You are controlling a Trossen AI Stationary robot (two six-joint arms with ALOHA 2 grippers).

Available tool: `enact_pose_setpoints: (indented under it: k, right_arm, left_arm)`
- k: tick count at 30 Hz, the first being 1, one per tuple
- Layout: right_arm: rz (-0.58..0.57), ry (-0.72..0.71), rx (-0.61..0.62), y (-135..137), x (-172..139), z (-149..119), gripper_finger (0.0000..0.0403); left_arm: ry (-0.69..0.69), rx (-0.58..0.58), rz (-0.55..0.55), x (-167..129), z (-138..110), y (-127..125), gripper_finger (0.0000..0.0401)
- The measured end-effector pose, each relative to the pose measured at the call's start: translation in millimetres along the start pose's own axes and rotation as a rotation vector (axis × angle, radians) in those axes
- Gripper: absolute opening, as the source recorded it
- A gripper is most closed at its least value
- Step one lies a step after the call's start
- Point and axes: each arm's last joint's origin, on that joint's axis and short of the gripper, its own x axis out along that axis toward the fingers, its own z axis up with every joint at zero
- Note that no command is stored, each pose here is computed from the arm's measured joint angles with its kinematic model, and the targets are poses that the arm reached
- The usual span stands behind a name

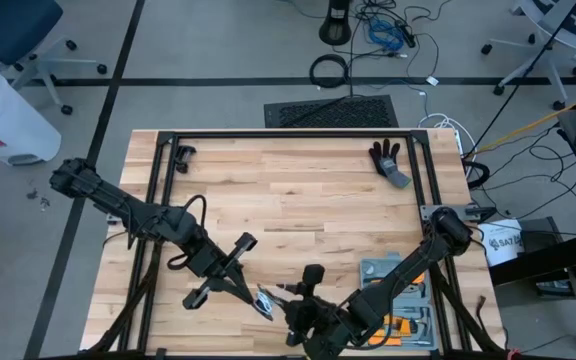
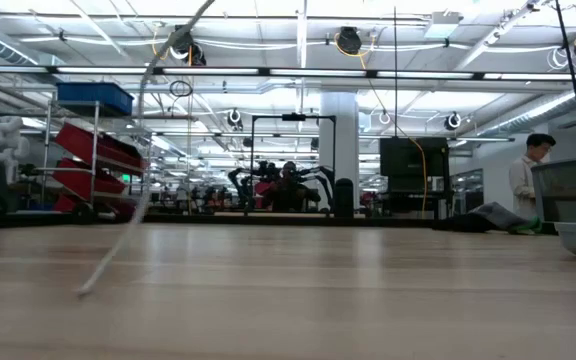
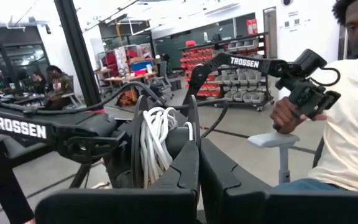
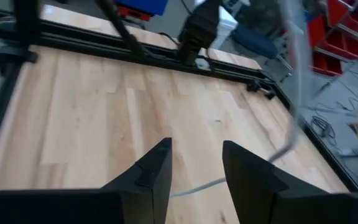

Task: Coil cords
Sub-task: Coil the white cable wire onto the spool

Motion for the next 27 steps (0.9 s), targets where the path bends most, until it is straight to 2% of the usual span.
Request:
enact_pose_setpoints:
  k: [10, 18, 24, 27]
  right_arm:
    - [0.038, 0.011, 0.034, -1.3, -13.8, 1.9, 0.0128]
    - [-0.009, 0.014, 0.045, -9.5, -20.6, 3.6, 0.0128]
    - [0.038, 0.048, 0.049, -8.5, -24.5, 0.9, 0.0128]
    - [0.012, 0.022, 0.052, -9.5, -29.0, 3.5, 0.0128]
  left_arm:
    - [0.02, -0.008, -0.003, -0.1, -1.9, -0.2, 0.0002]
    - [0.02, -0.008, -0.003, -0.1, -2.0, -0.2, 0.0002]
    - [0.023, -0.009, -0.004, -0.2, -2.2, -0.3, 0.0002]
    - [0.038, -0.015, -0.007, -0.2, -3.8, -0.6, 0.0002]
